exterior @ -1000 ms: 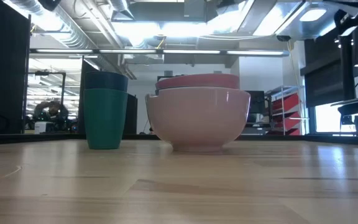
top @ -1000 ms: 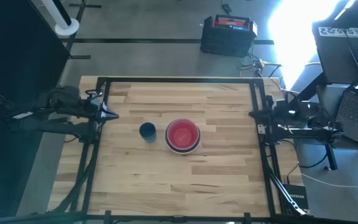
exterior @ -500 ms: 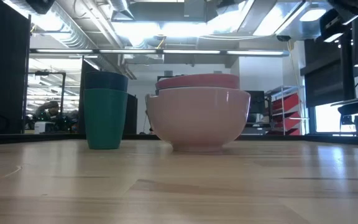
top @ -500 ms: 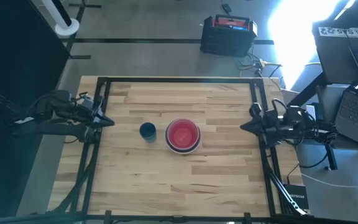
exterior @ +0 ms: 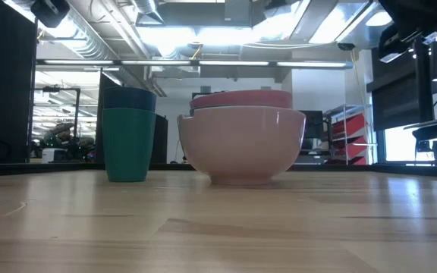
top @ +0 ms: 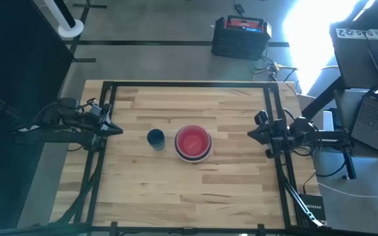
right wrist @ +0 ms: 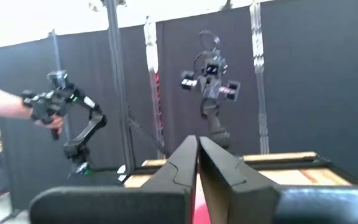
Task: Nest bowls inside each other
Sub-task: Return to Home Position
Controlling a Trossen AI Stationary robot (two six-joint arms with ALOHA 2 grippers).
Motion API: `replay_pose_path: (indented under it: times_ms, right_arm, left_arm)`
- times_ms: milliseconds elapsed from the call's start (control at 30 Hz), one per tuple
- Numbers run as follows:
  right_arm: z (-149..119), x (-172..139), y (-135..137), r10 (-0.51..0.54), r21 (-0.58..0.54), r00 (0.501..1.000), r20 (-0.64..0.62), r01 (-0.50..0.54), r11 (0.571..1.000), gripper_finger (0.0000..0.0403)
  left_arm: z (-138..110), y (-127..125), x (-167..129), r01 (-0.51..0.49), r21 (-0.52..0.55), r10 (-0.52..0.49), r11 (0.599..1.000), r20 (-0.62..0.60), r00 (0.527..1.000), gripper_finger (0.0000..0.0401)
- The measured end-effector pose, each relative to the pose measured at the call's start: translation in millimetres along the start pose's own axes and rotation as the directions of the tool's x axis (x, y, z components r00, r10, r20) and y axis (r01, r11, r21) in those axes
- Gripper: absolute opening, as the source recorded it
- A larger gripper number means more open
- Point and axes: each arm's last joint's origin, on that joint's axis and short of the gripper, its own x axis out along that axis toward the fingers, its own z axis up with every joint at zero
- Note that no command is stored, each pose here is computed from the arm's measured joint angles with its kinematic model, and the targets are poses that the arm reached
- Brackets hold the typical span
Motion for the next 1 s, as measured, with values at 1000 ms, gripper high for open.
replay_pose_path:
  times_ms: [1000]
  right_arm:
    - [-39, -6, -18, -0.266, -0.04, 0.931, -0.25, 0.265, 0.964, 0.0001]
  left_arm:
    - [-3, 1, 0, -0.017, -0.014, 0.017, 1.0, -0.032, 0.999, 0.0]
